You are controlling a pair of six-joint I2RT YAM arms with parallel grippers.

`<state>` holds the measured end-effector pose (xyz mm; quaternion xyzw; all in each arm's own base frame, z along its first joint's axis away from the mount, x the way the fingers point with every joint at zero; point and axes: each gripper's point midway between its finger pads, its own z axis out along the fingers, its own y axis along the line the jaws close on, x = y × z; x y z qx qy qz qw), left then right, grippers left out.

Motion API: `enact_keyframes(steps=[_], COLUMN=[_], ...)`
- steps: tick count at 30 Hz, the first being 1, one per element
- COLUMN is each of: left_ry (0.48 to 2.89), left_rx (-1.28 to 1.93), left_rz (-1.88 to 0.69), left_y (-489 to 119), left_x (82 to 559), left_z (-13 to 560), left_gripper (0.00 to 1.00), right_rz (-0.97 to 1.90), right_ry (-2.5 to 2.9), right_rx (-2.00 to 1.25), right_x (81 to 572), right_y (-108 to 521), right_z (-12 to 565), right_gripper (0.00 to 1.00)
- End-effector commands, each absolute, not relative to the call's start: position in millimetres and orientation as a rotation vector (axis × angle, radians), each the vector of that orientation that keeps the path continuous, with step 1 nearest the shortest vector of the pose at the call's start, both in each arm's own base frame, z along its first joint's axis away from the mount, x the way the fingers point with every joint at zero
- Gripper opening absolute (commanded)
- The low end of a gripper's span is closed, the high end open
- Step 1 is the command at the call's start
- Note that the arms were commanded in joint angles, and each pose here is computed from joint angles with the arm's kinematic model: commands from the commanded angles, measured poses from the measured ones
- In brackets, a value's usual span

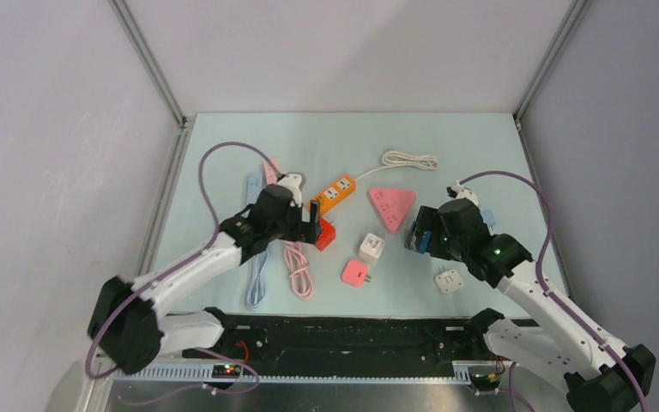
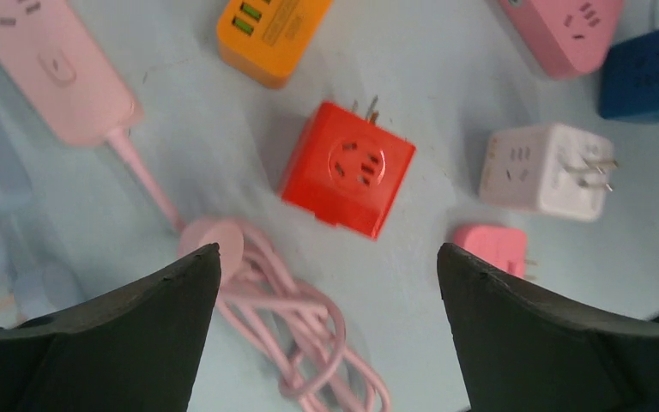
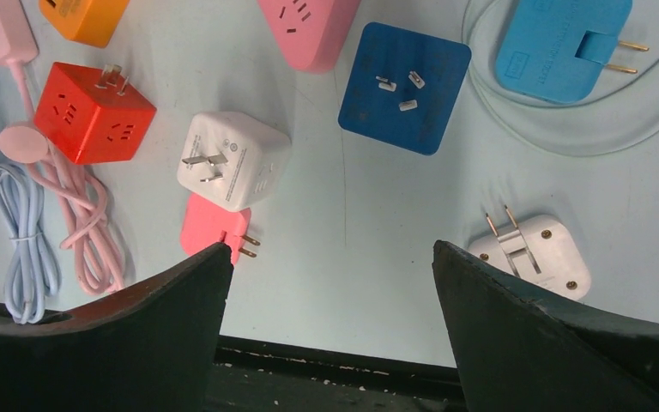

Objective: Insert the plug
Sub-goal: Pick up the plug from the center of the board.

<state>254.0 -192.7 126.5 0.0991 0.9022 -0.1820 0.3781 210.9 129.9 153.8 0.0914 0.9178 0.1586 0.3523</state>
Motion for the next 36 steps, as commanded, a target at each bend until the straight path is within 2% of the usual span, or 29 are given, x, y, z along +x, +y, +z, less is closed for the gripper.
enact_keyframes(steps=[1, 5, 17, 22, 26, 29, 36], left_ry=[2.245, 2.290, 2.410, 2.459, 2.466, 2.454, 2.356], left_rx=[0.356, 0.408, 0.523, 0.538, 0.536, 0.533, 0.518], left_rz=[-0.356, -0.257, -0.264, -0.254, -0.254, -0.263, -0.382], left_y=[-216.6, -220.4, -239.1, -238.5, -239.5, -241.0, -251.2], left_x=[293.7, 305.9, 309.7, 305.1, 305.7, 306.8, 302.8], left_z=[132.3, 110.3, 64.2, 45.8, 43.2, 48.4, 93.3], left_gripper=[1.00, 1.00, 0.99, 0.91, 0.74, 0.52, 0.18], right_rz=[0.427, 0.411, 0.406, 0.410, 0.427, 0.440, 0.483], right_ry=[2.364, 2.372, 2.361, 2.347, 2.331, 2.326, 2.304], right_rx=[0.238, 0.233, 0.242, 0.247, 0.248, 0.251, 0.251], right_x=[216.5, 215.0, 212.2, 211.1, 211.7, 211.2, 207.4], right_y=[137.2, 135.5, 132.2, 130.6, 131.6, 132.3, 133.1], right_z=[154.4, 152.5, 150.4, 153.9, 157.8, 159.7, 167.5], right_gripper=[0.91, 0.91, 0.91, 0.91, 0.91, 0.91, 0.91])
